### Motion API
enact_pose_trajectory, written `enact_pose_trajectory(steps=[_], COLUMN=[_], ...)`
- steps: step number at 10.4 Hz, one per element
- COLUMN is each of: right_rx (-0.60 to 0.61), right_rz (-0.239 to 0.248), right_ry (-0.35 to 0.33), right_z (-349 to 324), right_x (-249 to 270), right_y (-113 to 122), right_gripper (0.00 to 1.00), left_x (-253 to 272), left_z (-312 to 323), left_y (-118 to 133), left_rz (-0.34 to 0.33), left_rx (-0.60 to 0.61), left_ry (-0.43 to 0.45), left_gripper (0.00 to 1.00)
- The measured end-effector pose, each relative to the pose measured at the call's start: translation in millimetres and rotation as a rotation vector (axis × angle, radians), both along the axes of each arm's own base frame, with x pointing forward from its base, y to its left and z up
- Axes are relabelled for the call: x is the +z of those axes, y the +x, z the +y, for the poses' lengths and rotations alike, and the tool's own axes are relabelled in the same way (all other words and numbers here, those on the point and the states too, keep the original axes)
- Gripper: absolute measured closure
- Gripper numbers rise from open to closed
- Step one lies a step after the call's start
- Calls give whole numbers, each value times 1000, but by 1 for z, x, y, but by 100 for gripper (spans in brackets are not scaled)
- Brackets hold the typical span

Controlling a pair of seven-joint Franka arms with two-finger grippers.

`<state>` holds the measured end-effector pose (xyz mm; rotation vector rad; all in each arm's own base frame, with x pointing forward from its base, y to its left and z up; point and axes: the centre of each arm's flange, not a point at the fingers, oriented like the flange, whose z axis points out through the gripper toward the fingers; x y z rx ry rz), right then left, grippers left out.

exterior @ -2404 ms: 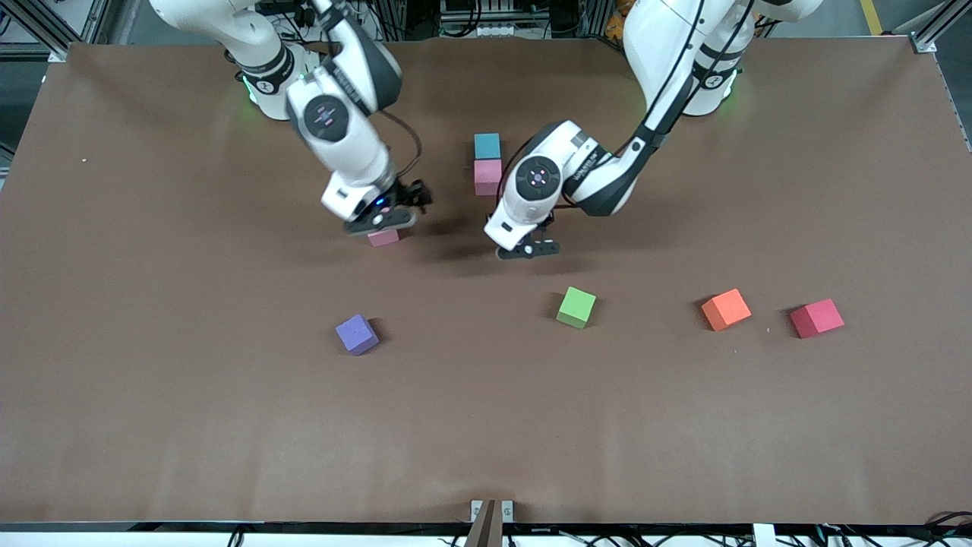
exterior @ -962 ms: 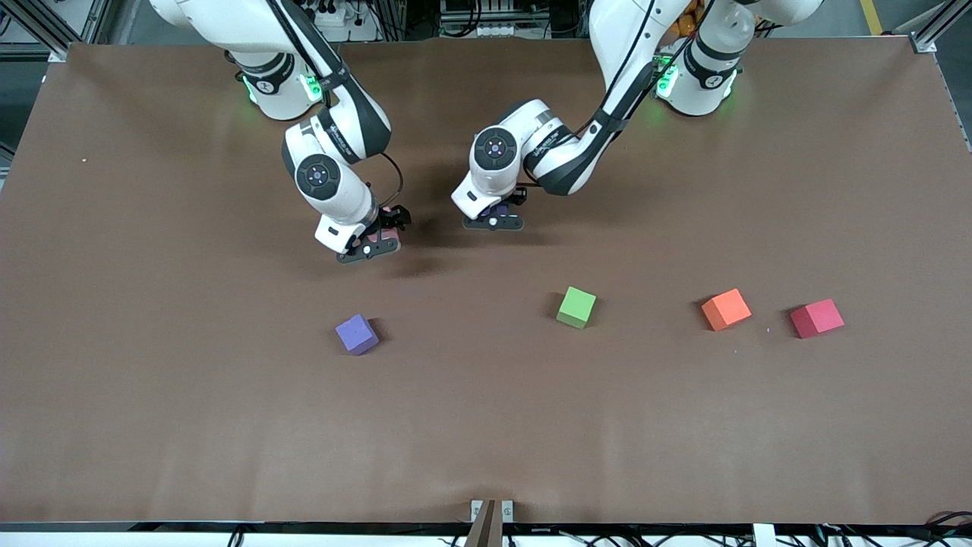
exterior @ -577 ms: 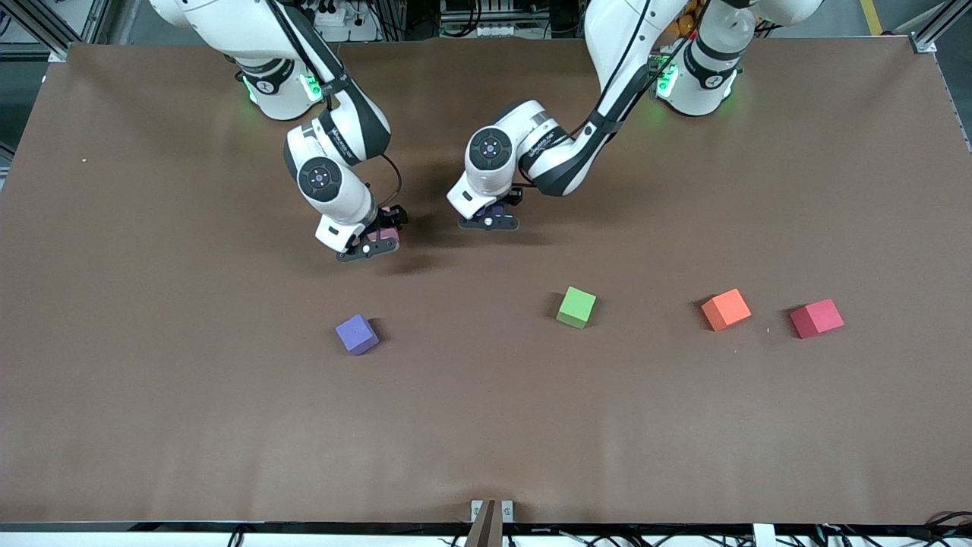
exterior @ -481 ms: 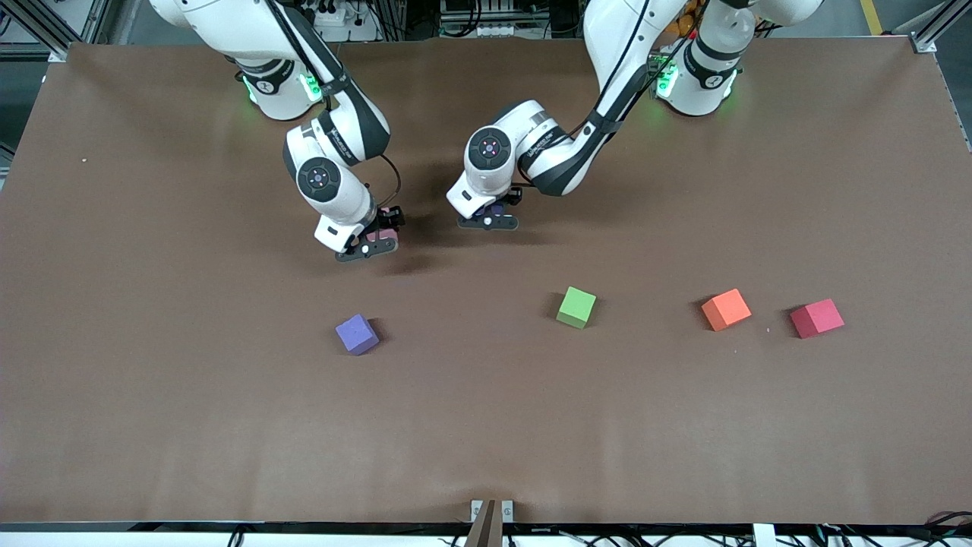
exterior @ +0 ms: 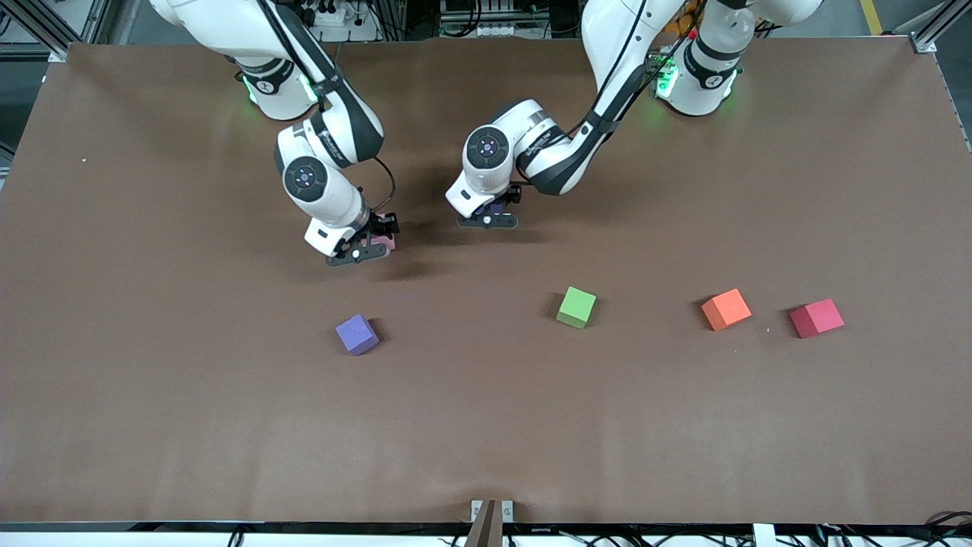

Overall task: Arrange blocks into number 1
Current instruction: 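Place the pink cube below lavender while the left gripper reaches the green cube, then grasp the green cube with the left gripper while the right gripper withdraws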

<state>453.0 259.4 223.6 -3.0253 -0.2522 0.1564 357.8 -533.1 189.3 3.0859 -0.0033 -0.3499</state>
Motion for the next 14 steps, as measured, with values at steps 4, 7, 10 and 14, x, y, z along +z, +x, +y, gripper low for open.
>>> enact_pose_trajectory(steps=[4,7,10,14], right_rx=[-33,34,33,-9], right_rz=[-59,-92,-92,-109], right_ry=[71,112,125,107], right_z=[18,98,170,198], right_x=[43,63,51,26], right_y=[6,-13,-22,-2], right_gripper=[41,41,41,41], left_x=[87,115,109,60], left_z=[40,96,152,206], left_y=[83,138,184,219], left_rz=[-121,-123,-107,-39], left_rx=[136,320,566,786], left_ry=[-58,-72,-49,-7], left_gripper=[0,0,0,0])
